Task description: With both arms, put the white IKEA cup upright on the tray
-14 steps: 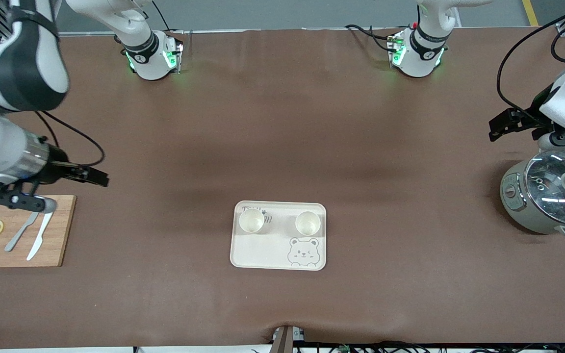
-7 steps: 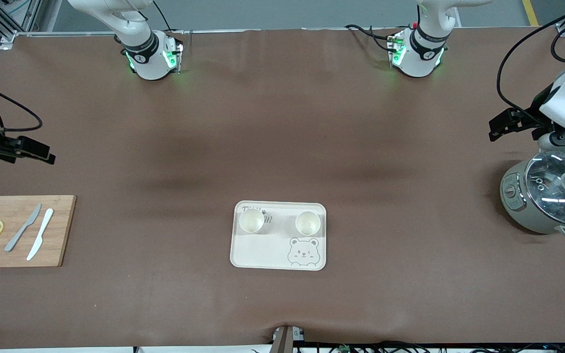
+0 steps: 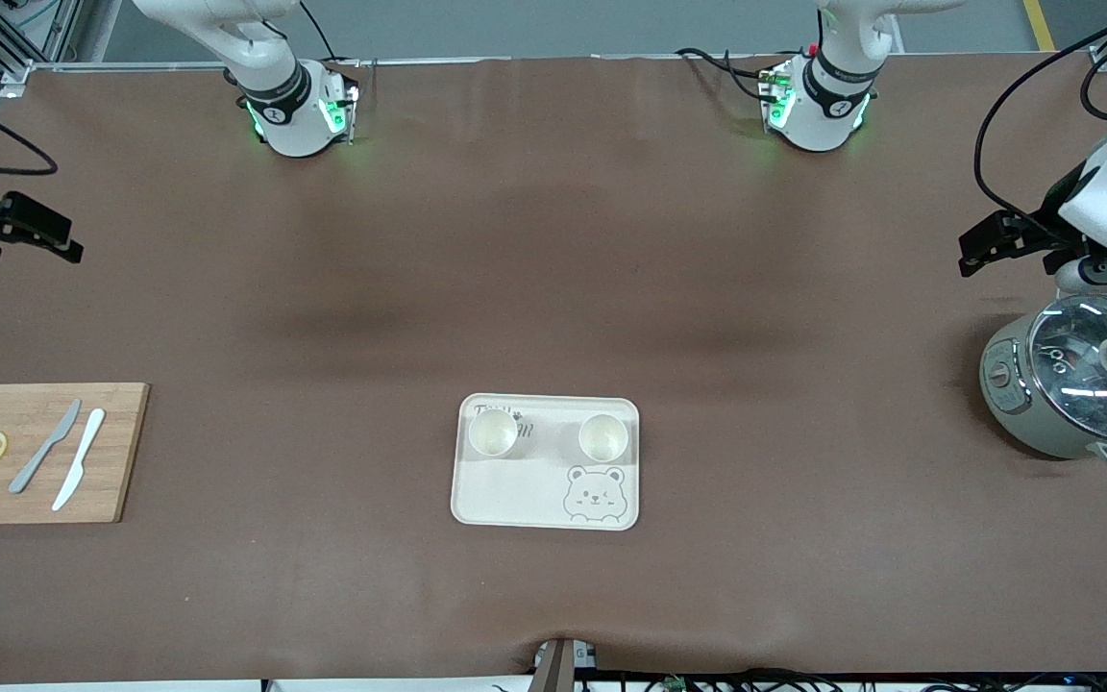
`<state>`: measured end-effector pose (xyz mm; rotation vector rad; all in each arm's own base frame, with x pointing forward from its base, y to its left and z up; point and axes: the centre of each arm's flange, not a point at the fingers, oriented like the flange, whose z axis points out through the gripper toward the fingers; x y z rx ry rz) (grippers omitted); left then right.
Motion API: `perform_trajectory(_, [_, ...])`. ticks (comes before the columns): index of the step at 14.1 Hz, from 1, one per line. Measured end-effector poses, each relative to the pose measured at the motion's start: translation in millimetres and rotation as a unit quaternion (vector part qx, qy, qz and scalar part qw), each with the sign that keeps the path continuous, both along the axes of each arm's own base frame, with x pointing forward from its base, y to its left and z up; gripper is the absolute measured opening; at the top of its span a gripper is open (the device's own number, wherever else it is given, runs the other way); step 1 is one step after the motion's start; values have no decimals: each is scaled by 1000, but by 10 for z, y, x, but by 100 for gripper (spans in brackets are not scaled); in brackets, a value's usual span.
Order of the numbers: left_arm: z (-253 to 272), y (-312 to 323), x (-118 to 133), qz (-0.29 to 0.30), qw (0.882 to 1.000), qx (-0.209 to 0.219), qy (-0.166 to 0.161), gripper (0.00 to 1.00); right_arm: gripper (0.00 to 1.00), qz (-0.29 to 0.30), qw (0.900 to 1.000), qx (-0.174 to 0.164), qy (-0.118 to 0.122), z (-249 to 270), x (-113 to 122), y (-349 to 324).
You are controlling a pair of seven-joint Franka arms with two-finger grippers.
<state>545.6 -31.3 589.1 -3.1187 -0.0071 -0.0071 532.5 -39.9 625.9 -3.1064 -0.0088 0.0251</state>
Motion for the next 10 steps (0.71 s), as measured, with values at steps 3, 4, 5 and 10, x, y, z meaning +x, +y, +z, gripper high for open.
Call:
perform_trajectory(3, [0,-17,-1,-2,1000,0,0,100,100,5,1000,-15,3,32,-74,-28])
perform_trajectory(4, [0,-24,-1,-2,1000,0,0,100,100,6,1000,-16,0,39,-67,-23])
perform_trajectory(5, [1,-27,-1,-2,1000,0,0,100,100,6,1000,-17,-4,57,-60,-20])
perform_trajectory(10, [-15,-55,7,-5,1000,0,1,100,100,21,999,-22,-12,130,-51,-36])
